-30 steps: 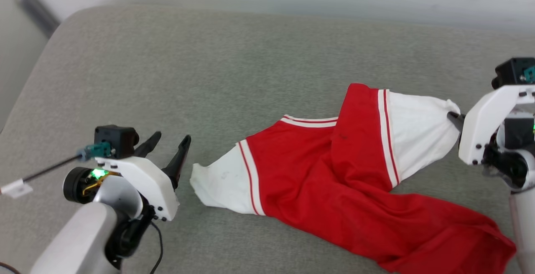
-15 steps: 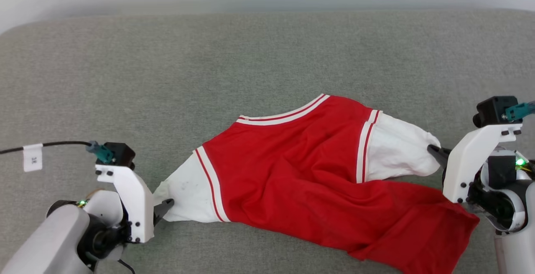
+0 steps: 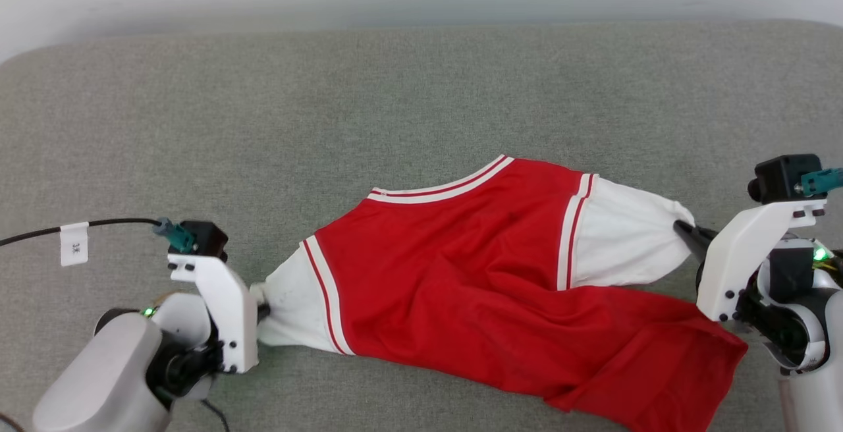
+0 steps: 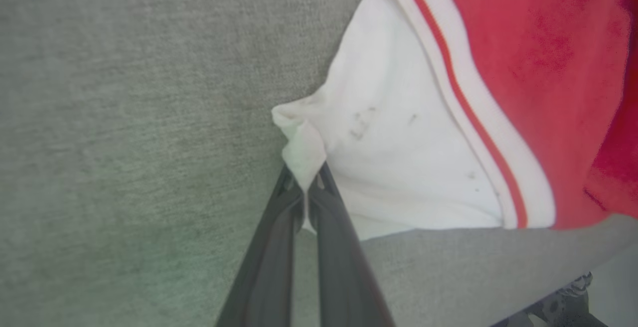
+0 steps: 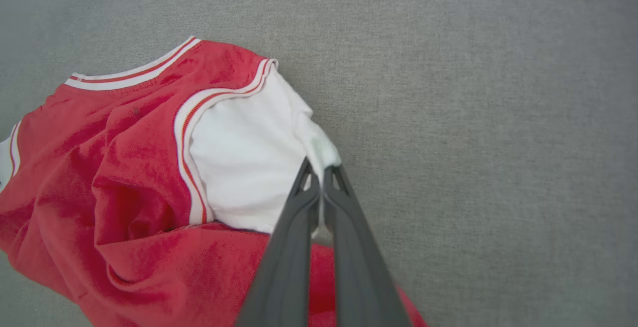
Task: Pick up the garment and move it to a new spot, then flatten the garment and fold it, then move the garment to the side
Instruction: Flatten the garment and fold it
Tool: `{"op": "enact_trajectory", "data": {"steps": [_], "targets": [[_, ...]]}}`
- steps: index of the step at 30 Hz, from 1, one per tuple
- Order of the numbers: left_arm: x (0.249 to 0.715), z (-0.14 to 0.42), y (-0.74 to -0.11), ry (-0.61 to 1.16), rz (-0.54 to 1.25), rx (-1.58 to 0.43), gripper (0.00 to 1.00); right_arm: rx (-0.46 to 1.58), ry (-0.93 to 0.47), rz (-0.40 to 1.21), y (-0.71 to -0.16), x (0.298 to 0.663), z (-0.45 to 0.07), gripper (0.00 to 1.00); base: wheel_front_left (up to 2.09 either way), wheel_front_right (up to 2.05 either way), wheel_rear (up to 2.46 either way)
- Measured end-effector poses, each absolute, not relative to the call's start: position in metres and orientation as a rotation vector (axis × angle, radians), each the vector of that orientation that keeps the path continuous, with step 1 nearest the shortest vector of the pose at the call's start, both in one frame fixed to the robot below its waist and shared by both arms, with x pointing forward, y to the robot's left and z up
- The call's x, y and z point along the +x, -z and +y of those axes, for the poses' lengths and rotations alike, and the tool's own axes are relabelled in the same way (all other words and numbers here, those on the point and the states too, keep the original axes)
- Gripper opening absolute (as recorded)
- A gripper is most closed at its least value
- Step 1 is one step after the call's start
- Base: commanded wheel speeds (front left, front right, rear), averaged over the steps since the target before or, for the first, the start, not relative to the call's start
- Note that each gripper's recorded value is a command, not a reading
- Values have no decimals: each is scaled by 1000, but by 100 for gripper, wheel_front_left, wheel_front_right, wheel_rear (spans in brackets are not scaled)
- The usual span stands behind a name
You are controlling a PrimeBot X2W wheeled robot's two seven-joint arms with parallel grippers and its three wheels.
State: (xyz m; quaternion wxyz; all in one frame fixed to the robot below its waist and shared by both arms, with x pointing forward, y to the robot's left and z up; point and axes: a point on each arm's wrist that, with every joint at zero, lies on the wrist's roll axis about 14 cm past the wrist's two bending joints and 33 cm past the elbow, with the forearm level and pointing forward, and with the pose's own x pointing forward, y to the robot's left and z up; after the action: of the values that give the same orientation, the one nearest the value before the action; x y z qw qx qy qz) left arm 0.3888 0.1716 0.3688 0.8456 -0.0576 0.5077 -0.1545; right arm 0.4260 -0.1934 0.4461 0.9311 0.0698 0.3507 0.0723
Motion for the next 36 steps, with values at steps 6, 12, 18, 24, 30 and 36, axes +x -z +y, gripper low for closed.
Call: {"op": "enact_trajectory", "data": {"steps": [6,12,18,24,30,36], "targets": [[447,184,-438,243,730,-72,0,98,-117,621,-470,440,-206,0,0,0,0],[489,193,-526,176,406,-42,0,47,-97,492,-512,465,-216,0,0,0,0],[522,191,-587,156,223,-37,0,7,-81,360,-557,499,-222,0,0,0,0],[578,195,-651,118,19,-69,0,-21,-69,158,-620,559,-223,0,0,0,0],[621,197,-689,103,-117,-86,0,-47,-83,-19,-670,604,-212,0,0,0,0],[673,195,-740,113,-329,-64,0,-91,-80,-275,-735,655,-205,0,0,0,0]]}}
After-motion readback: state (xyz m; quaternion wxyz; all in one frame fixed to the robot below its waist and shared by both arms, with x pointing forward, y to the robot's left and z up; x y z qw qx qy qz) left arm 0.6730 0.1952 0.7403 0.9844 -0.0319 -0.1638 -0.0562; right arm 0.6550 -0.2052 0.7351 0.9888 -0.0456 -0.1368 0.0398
